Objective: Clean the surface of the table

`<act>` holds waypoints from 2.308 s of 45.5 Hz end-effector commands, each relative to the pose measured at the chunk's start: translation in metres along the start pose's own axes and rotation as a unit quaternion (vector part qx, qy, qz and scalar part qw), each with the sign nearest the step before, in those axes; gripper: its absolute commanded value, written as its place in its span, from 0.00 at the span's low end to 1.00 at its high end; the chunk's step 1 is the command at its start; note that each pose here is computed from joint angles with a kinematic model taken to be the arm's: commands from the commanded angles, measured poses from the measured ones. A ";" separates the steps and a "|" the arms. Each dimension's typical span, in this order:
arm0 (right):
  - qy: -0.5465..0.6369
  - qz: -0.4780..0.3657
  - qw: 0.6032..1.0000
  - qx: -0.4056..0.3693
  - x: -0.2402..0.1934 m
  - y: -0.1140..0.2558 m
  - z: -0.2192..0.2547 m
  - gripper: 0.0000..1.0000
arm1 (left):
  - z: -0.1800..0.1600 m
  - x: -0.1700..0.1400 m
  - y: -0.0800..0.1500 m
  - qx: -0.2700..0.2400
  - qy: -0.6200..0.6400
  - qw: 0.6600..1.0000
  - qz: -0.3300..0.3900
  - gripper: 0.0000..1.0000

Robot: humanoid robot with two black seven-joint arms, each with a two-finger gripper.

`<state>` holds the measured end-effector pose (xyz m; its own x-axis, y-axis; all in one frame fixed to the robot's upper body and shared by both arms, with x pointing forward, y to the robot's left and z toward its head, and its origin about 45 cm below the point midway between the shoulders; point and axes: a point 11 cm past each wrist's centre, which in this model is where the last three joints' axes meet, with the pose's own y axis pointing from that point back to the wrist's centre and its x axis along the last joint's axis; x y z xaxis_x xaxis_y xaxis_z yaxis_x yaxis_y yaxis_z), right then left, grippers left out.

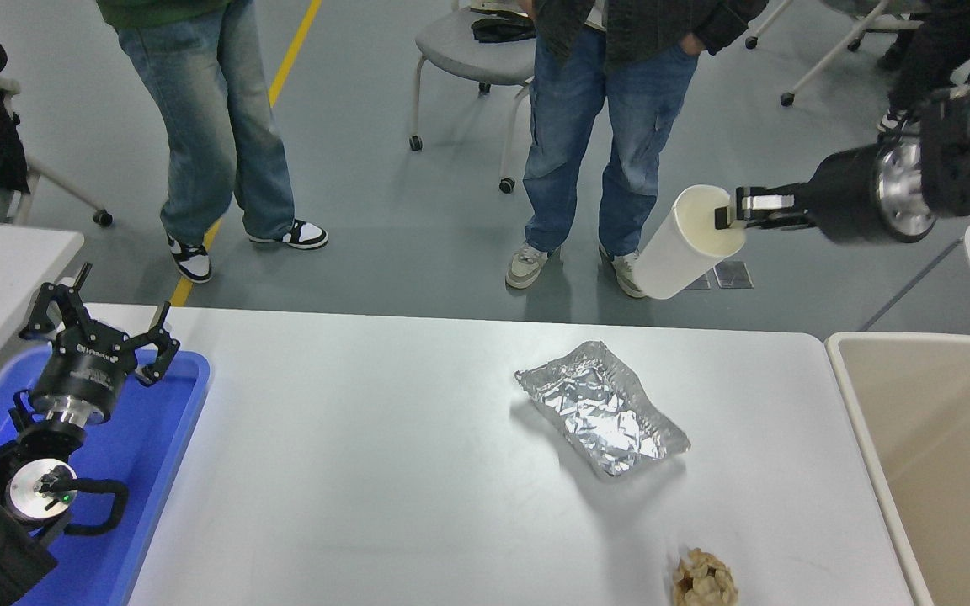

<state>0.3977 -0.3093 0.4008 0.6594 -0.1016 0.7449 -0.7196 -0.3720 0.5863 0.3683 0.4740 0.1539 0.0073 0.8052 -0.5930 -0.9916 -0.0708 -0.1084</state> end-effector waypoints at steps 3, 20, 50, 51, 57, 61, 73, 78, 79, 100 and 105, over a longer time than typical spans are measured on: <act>-0.010 0.019 0.999 -0.040 -0.016 0.051 0.075 0.00 | 0.000 0.000 0.000 0.000 0.000 1.000 0.000 1.00; -0.038 0.007 0.991 -0.128 -0.041 0.076 0.177 0.00 | 0.000 0.000 0.000 0.000 0.000 1.000 0.001 1.00; -0.038 -0.023 0.951 -0.305 -0.135 0.091 0.335 0.00 | 0.000 0.000 0.000 0.000 0.000 1.000 0.000 1.00; -0.037 -0.027 0.950 -0.309 -0.141 0.089 0.338 0.00 | 0.000 0.000 0.000 -0.001 0.000 1.000 0.001 1.00; -0.036 -0.047 0.946 -0.319 -0.173 0.077 0.348 0.00 | 0.000 0.000 0.000 -0.001 0.000 1.000 0.000 1.00; -0.033 -0.053 0.943 -0.328 -0.189 0.070 0.350 0.00 | 0.000 0.000 0.000 -0.001 0.000 1.000 0.001 1.00; -0.024 -0.068 0.943 -0.325 -0.235 0.036 0.342 0.00 | 0.000 0.001 0.001 0.000 0.000 1.000 0.001 1.00; -0.026 -0.062 0.937 -0.343 -0.253 0.029 0.342 0.00 | 0.000 0.000 0.000 -0.001 0.001 1.000 0.000 1.00; -0.026 -0.059 0.936 -0.345 -0.255 0.027 0.341 0.00 | 0.000 0.000 0.000 -0.001 0.000 1.000 0.001 1.00; -0.027 -0.036 0.931 -0.363 -0.255 0.025 0.343 0.57 | 0.000 0.000 0.000 -0.001 0.000 1.000 0.001 1.00; -0.037 -0.026 0.930 -0.364 -0.254 0.025 0.343 0.87 | 0.000 0.001 0.001 0.000 0.000 1.000 0.001 1.00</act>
<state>0.2868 -0.6102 0.1185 0.7147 -0.1491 0.6834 -0.6144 0.3331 0.7152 0.3680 0.4743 0.1537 0.0058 0.8053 -0.5928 -0.9914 -0.0727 -0.1085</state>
